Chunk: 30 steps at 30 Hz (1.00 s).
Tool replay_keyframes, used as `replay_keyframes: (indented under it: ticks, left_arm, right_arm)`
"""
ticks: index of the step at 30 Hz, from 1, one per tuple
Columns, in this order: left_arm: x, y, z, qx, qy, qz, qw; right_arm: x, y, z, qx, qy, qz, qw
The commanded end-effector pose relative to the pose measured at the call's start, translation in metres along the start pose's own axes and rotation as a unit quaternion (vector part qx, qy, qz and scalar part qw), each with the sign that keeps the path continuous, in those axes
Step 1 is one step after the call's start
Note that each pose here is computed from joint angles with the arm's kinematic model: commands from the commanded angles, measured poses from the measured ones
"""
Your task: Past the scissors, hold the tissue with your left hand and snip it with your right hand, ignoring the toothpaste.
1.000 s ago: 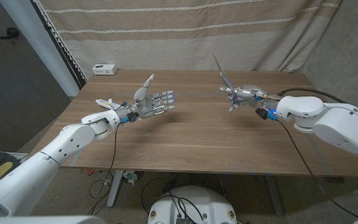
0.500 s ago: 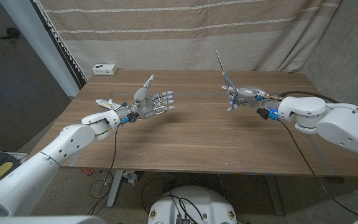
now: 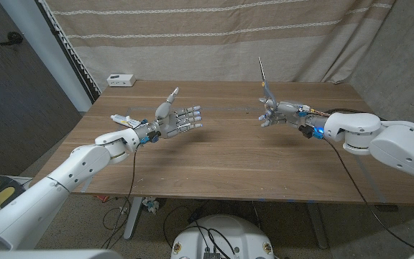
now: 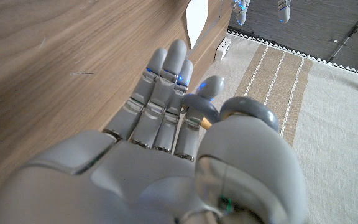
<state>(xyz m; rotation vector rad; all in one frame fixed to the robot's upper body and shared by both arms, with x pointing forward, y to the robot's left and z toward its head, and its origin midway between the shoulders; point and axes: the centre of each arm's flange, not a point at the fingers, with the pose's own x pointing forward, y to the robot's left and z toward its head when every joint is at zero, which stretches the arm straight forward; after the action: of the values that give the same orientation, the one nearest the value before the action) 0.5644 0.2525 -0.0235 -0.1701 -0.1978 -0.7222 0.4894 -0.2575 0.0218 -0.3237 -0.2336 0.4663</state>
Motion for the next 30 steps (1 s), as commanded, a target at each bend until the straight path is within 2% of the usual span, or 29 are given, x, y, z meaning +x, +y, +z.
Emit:
replay_keyframes:
  ticks: [1, 19, 30]
  left_arm:
    - [0.0009, -0.0023, -0.002, 0.0, 0.002, 0.002, 1.0]
    - [0.0031, -0.0073, -0.0003, 0.007, 0.004, -0.003, 1.0]
    - [0.0025, -0.0067, -0.0018, 0.007, 0.005, -0.002, 1.0]
  right_arm:
    - [-0.0037, -0.005, -0.0067, 0.03, -0.005, 0.012, 0.9995]
    - [-0.011, -0.0081, -0.0112, 0.051, -0.013, 0.032, 0.9981]
    - [-0.0073, -0.0063, -0.0055, 0.036, -0.014, 0.081, 0.9959]
